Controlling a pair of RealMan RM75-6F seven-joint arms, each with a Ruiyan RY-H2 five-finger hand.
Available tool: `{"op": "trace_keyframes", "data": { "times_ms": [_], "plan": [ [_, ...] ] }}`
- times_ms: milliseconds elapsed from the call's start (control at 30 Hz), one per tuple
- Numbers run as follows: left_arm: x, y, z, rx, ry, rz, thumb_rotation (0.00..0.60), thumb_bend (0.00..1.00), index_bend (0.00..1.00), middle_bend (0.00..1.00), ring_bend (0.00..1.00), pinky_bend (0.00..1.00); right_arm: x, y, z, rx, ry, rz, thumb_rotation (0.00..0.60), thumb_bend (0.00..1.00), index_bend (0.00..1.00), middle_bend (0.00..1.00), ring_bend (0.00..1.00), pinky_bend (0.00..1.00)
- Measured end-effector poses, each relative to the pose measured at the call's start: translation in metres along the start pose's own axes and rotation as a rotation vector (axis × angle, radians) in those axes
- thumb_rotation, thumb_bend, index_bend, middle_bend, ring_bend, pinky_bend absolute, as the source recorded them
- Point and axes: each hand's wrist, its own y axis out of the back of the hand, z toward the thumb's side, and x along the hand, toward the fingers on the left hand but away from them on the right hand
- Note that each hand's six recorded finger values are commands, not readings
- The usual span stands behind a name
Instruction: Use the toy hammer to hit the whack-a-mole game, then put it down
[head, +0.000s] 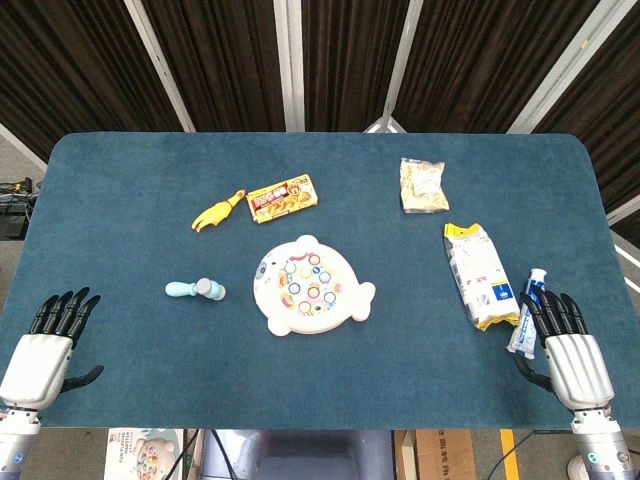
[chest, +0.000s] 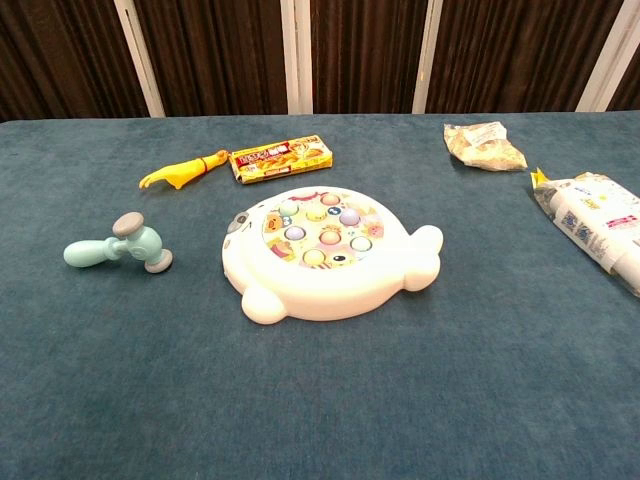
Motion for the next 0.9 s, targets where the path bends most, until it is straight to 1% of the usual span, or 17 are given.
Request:
{"op": "trace_keyframes", "data": {
  "times_ms": [100, 600, 900],
  "plan": [
    [0.0001, 0.0, 0.0001, -0.002, 0.001, -0.001, 0.6, 0.0, 0.0, 0.0, 0.0, 0.0, 0.0001, 0.0008, 0.0018, -0.003, 0.008, -0.008, 0.6, 0.29, 0.0, 0.0, 0.0, 0.0],
    [0.0011, -0.003, 0.0011, 0.005, 0.001, -0.02, 0.6, 0.0, 0.0, 0.0, 0.0, 0.0, 0.0008, -0.0001, 0.0013, -0.007, 0.008, -0.004, 0.6, 0.29, 0.0, 0.0, 0.0, 0.0],
    [0.0011, -0.0013, 0.0036, 0.006, -0.008, -0.008, 0.6, 0.0, 0.0, 0.0, 0.0, 0.0, 0.0014, 0.0004, 0.001, -0.015, 0.01, -0.003, 0.6, 0.29, 0.0, 0.0, 0.0, 0.0]
  ]
}}
